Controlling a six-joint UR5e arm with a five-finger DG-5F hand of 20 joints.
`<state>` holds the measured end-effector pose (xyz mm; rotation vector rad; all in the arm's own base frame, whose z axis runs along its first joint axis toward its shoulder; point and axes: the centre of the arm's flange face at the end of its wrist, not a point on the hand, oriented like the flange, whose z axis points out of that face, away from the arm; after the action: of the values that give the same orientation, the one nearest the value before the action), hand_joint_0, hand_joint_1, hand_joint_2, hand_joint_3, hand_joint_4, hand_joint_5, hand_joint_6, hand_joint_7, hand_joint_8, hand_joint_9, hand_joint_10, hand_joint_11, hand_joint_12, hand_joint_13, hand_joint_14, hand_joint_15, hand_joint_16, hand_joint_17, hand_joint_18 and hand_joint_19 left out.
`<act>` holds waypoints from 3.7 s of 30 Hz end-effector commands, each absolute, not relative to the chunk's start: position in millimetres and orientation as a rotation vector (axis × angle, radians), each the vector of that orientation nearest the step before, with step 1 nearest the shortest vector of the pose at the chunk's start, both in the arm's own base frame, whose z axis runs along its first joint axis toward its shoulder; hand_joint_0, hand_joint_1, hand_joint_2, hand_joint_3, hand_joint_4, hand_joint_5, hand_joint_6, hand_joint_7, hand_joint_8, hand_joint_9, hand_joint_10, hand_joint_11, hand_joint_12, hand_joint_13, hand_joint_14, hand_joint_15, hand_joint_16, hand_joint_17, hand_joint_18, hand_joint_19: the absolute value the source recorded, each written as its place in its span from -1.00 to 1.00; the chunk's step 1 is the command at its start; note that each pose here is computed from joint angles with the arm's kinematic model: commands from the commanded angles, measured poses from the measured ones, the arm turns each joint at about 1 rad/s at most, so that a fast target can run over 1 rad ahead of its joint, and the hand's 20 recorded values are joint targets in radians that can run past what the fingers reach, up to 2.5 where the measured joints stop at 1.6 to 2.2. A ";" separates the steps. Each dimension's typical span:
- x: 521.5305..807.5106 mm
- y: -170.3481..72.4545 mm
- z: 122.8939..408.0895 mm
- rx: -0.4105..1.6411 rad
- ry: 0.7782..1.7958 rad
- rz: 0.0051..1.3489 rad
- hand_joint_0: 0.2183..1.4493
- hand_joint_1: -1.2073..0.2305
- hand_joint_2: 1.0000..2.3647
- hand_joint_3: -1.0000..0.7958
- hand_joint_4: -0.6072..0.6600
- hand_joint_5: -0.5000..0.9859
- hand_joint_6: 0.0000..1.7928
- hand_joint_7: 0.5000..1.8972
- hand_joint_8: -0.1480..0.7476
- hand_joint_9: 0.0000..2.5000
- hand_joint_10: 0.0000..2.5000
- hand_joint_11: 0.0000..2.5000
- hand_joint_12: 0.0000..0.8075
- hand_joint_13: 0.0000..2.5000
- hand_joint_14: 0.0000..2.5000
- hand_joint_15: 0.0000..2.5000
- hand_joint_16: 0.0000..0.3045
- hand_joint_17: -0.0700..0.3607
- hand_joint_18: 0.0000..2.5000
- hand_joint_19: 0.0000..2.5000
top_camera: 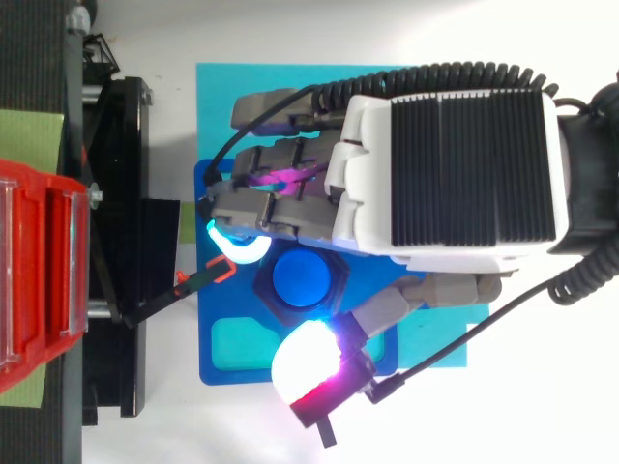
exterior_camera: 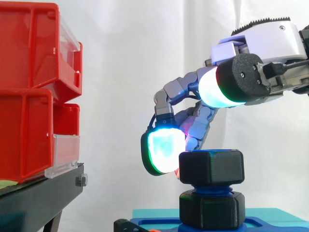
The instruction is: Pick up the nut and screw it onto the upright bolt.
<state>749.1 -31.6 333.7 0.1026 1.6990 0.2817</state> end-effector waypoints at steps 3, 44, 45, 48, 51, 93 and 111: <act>747.8 -40.9 332.8 0.106 1.706 0.278 -0.47 0.31 -1.00 -0.44 0.20 -0.32 -0.44 0.51 -0.06 -0.17 -1.00 -1.00 -0.42 -0.41 -1.00 -1.00 -0.87 -0.47 -0.67 -1.00; 756.9 -65.3 359.0 0.105 1.615 0.238 -0.53 0.40 -1.00 -0.44 0.28 -0.48 -0.44 -0.63 -0.09 -0.24 -1.00 -1.00 -0.32 -0.46 -1.00 -1.00 -0.81 -0.37 -0.67 -0.97; 757.8 -62.5 359.5 0.111 1.611 0.239 -0.53 0.40 -1.00 -0.44 0.28 -0.48 -0.44 -0.63 -0.09 -0.25 -1.00 -1.00 -0.32 -0.47 -1.00 -1.00 -0.81 -0.37 -0.68 -0.97; 758.6 -50.3 354.8 0.118 1.609 0.249 -0.53 0.41 -1.00 -0.44 0.26 -0.49 -0.44 -0.67 -0.09 -0.28 -1.00 -1.00 -0.32 -0.48 -1.00 -1.00 -0.81 -0.37 -0.70 -0.98; 759.5 -42.4 355.1 0.121 1.606 0.264 -0.54 0.41 -1.00 -0.44 0.27 -0.49 -0.44 -0.68 -0.10 -0.29 -1.00 -1.00 -0.31 -0.49 -1.00 -1.00 -0.81 -0.37 -0.71 -0.98; 751.9 -32.3 332.7 0.116 1.671 0.281 -0.50 0.42 -1.00 -0.44 0.32 -0.40 -0.44 -0.11 -0.05 -0.23 -1.00 -1.00 -0.35 -0.45 -1.00 -1.00 -0.82 -0.40 -0.68 -0.97; 749.1 -37.1 331.5 0.120 1.689 0.274 -0.47 0.34 -1.00 -0.44 0.21 -0.27 -0.44 0.28 -0.04 -0.06 -1.00 -1.00 -0.44 -0.35 -1.00 -1.00 -0.86 -0.46 -0.57 -0.94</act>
<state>749.5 -36.7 331.7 0.1202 1.6874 0.2752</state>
